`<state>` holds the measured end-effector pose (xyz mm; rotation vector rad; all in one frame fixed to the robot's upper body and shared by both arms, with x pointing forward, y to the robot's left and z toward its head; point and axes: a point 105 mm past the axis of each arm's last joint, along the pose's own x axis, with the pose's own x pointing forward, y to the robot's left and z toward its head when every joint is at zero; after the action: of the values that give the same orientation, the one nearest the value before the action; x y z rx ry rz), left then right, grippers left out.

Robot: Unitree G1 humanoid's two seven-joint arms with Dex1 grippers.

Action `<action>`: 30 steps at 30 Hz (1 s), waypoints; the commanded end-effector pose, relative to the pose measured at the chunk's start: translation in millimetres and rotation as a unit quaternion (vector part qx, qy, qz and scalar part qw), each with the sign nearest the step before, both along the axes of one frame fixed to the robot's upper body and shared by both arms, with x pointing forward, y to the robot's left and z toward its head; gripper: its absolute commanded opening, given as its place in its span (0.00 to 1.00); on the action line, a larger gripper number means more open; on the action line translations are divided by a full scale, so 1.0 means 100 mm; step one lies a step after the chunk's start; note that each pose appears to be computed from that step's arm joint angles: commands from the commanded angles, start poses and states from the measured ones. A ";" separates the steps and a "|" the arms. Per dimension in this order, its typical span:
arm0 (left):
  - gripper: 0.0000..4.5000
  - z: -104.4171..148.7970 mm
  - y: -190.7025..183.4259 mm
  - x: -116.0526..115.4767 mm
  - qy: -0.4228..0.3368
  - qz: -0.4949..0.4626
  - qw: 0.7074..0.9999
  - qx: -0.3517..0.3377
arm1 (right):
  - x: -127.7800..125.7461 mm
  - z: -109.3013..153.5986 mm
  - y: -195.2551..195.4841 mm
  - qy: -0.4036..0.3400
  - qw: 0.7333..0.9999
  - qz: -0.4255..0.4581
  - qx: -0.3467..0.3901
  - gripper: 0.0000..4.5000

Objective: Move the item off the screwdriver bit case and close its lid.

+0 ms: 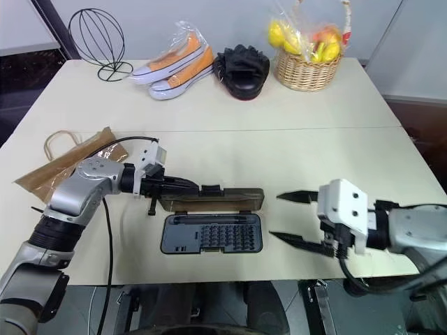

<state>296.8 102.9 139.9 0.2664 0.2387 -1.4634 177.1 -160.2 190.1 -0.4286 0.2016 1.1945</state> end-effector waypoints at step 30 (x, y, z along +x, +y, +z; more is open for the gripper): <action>0.00 -0.38 -0.36 0.06 -0.061 -0.162 0.979 0.111 | -0.38 -0.45 0.20 0.031 0.999 -0.032 -0.032 0.01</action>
<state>305.6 71.4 97.3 0.5414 0.2976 -1.6952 140.0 -141.0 140.3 -0.4001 0.3311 1.1307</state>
